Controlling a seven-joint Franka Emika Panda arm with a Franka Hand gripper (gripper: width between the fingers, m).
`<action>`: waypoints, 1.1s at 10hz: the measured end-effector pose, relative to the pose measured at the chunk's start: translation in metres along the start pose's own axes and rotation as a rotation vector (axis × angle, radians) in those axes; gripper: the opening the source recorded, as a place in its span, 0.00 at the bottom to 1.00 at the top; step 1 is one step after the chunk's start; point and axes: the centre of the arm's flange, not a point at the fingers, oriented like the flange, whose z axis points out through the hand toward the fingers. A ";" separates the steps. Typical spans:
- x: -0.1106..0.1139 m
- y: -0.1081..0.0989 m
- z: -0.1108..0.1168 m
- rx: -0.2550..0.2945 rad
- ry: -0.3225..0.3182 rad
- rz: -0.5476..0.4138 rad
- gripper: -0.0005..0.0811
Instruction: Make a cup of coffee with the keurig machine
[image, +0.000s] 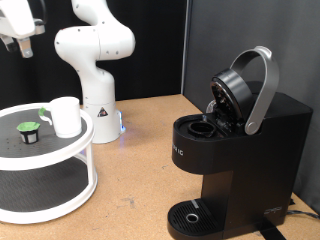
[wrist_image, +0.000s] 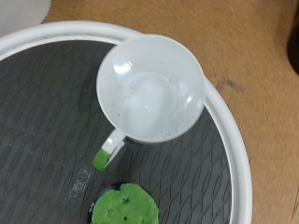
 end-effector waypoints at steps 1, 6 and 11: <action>-0.004 0.000 0.003 0.010 0.027 -0.058 0.99; -0.013 0.014 0.030 0.060 0.067 -0.060 0.99; -0.011 0.034 0.059 0.118 0.025 -0.038 0.99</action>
